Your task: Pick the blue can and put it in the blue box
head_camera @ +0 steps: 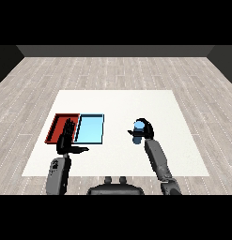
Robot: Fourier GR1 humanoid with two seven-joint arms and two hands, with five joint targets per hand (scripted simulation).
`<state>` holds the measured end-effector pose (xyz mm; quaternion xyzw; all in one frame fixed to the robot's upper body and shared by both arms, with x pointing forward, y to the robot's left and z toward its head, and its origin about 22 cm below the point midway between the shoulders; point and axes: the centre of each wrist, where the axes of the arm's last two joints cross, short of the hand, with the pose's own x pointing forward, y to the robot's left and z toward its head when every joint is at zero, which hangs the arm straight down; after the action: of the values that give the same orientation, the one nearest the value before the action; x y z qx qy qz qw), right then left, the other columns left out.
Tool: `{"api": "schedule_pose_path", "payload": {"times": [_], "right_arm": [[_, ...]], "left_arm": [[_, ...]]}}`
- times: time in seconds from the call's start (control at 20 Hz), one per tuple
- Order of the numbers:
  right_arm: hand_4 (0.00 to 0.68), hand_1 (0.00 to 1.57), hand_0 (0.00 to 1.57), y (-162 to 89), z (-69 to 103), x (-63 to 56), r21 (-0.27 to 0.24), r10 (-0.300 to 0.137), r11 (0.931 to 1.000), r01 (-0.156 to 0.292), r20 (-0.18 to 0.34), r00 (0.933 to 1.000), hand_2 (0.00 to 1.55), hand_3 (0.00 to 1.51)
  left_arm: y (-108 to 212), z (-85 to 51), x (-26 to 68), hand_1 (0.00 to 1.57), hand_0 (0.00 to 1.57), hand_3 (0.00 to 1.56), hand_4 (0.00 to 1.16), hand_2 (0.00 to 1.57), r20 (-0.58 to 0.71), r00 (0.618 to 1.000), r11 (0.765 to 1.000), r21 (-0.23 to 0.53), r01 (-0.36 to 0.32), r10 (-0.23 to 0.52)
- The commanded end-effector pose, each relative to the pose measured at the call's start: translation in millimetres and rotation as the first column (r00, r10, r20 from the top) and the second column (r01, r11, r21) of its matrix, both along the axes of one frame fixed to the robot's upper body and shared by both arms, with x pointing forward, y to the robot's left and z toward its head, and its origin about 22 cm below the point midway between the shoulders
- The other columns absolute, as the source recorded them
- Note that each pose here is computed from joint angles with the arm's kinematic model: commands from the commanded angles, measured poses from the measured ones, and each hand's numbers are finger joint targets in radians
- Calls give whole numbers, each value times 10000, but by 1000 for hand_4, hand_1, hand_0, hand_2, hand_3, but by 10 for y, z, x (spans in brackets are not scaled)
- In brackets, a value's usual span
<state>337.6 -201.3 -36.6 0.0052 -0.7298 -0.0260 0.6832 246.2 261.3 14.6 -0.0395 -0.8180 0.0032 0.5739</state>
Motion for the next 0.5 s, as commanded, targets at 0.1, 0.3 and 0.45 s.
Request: {"api": "schedule_pose_path", "payload": {"times": [0.1, 0.3, 0.45], "right_arm": [[637, 1480, 1480, 173, 470, -20, -365, 758, 9968, -714, 1364, 9878, 1481, 1444], [634, 1422, 1422, 376, 603, 91, -315, 1170, 9931, -1131, 1886, 9751, 1462, 1443], [634, 1456, 1456, 380, 830, 139, -506, 1184, 9926, -1100, 2152, 9694, 1457, 1437]], "left_arm": [[-143, -54, -71, 0, 0, 0, 0, 0, -158, 9998, 9996, 271, 108, -104], [-168, 60, 129, 0, 0, 0, 0, 0, -84, 9979, 9979, 25, 644, -644], [-277, -12, -36, 0, 0, 0, 0, 0, -699, 9896, 9894, -816, 1202, -1260]]}}
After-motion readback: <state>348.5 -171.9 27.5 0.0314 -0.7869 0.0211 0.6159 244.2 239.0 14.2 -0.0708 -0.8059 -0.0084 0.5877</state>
